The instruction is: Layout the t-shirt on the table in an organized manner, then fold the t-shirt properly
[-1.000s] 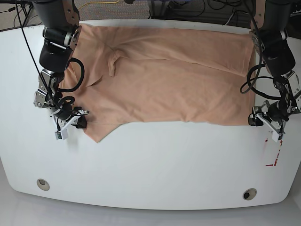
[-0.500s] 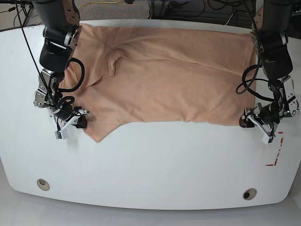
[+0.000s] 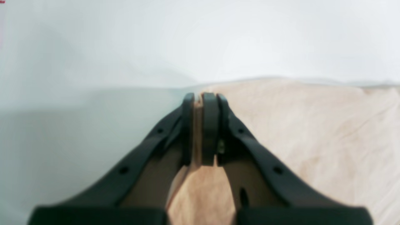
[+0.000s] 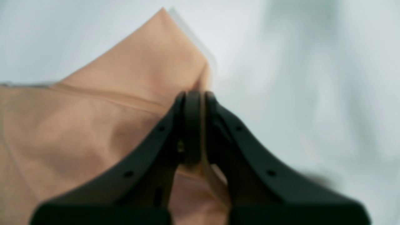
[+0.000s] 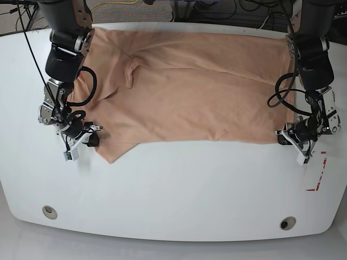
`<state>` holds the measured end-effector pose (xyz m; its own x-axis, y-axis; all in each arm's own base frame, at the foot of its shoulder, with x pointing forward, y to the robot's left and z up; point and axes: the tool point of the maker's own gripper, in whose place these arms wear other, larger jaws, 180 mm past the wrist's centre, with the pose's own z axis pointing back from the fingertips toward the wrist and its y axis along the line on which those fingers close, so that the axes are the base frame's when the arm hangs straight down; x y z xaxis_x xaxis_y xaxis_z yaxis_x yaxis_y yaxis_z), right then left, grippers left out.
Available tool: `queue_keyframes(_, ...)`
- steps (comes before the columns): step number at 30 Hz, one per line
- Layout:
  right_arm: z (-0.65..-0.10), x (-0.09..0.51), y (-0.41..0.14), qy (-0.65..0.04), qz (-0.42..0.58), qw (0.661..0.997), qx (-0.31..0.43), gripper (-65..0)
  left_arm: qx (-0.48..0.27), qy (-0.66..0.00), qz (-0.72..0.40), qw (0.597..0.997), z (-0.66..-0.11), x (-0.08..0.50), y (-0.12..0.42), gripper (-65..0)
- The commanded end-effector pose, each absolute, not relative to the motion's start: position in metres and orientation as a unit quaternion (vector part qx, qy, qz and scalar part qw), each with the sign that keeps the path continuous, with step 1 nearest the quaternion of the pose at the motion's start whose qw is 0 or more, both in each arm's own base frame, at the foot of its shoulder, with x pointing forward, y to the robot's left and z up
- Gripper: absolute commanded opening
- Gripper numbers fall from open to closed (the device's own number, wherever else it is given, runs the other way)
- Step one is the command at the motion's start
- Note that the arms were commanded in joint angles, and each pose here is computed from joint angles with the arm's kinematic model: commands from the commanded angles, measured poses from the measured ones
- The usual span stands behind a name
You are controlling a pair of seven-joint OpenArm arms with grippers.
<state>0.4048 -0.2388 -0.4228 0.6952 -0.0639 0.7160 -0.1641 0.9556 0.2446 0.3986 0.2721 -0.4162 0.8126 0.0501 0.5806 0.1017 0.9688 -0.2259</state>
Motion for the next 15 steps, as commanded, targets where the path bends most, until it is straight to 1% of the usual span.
queue_keyframes(1,-0.398,0.419,-0.248,-0.409,0.042,0.902,0.130,-65.0,-0.116,-0.312,-0.023,0.943,-0.405,0.407,0.276,-65.0)
queue_keyframes(8,-0.367,0.429,-0.252,-0.429,0.073,0.895,0.101,-65.0,-0.093,-0.356,-0.051,0.928,-0.369,0.424,0.276,-65.0)
queue_keyframes(15,-0.333,0.434,-0.257,-0.440,0.103,0.890,0.063,-65.0,-0.063,-0.378,-0.081,0.920,-0.333,0.432,0.277,-65.0)
